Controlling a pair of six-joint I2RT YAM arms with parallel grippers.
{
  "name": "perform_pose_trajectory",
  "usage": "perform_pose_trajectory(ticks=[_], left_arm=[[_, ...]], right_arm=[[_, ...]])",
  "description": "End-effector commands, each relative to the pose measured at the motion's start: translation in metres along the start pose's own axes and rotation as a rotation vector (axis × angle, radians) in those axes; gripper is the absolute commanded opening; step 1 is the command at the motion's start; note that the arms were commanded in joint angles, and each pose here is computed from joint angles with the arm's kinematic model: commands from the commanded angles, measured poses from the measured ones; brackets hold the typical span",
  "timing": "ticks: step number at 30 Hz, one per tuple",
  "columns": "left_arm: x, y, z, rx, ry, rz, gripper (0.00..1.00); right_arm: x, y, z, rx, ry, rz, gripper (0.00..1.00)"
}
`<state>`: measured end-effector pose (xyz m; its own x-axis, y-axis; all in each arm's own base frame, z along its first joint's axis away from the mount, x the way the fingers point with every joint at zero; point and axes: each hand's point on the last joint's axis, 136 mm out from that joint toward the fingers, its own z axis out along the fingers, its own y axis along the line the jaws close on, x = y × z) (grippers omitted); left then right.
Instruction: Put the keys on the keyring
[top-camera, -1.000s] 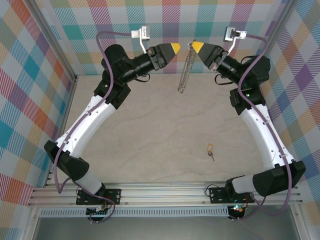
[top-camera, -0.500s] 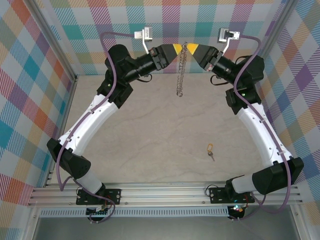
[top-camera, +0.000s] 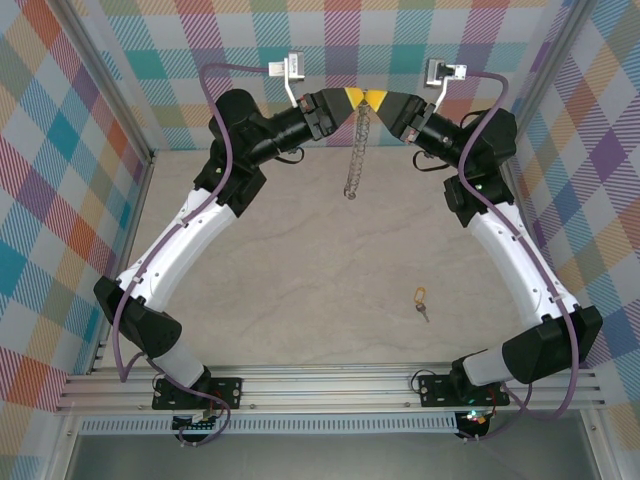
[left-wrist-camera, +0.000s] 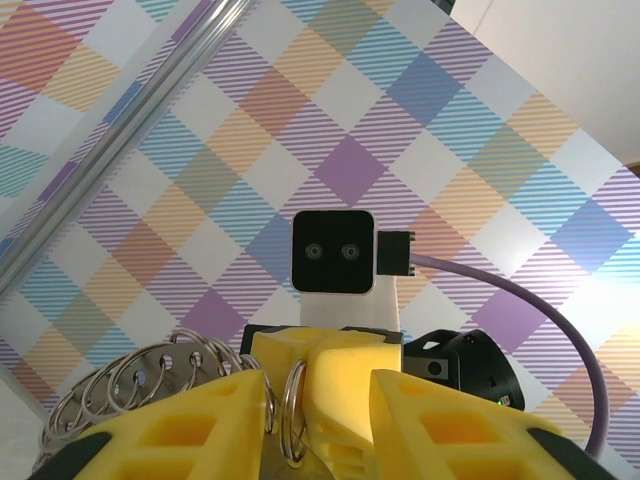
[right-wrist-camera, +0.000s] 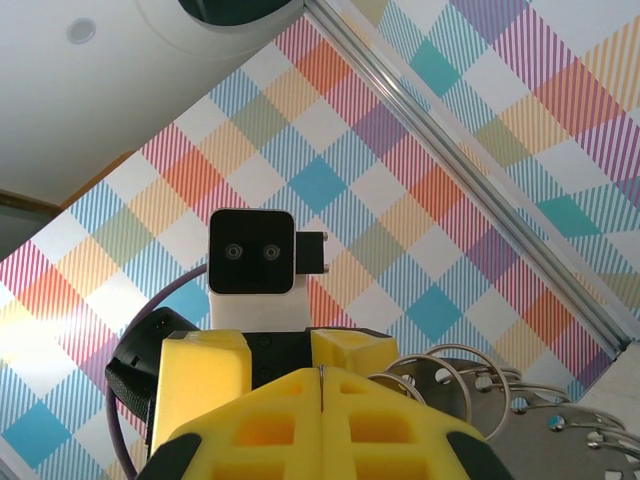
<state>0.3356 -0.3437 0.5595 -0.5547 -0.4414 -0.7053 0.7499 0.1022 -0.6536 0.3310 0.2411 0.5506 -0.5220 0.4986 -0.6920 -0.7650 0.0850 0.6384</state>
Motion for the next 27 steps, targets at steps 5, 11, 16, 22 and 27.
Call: perform_pose_trajectory(ticks=[5,11,16,22,27], left_arm=[[-0.0018,-0.0188,-0.0052,0.055,-0.017,0.02,0.28],[-0.001,-0.0202,-0.0061,0.06,-0.016,0.023,0.22],[-0.001,-0.0201,-0.0052,0.062,-0.019,0.024,0.14],[-0.0006,-0.0199,-0.0022,0.071,-0.011,0.032,0.0],[0.0021,-0.0188,-0.0021,0.05,0.016,0.074,0.0]], right_arm=[[-0.0073,0.0174,-0.0004,-0.036,-0.03,-0.05,0.0],[-0.0069,0.0162,0.0,-0.036,-0.026,-0.047,0.0],[-0.0054,0.015,0.0003,-0.036,-0.02,-0.043,0.0],[-0.0019,0.0135,0.0004,-0.035,-0.003,-0.041,0.0],[0.0,0.0112,-0.0038,0.009,0.022,-0.054,0.28]])
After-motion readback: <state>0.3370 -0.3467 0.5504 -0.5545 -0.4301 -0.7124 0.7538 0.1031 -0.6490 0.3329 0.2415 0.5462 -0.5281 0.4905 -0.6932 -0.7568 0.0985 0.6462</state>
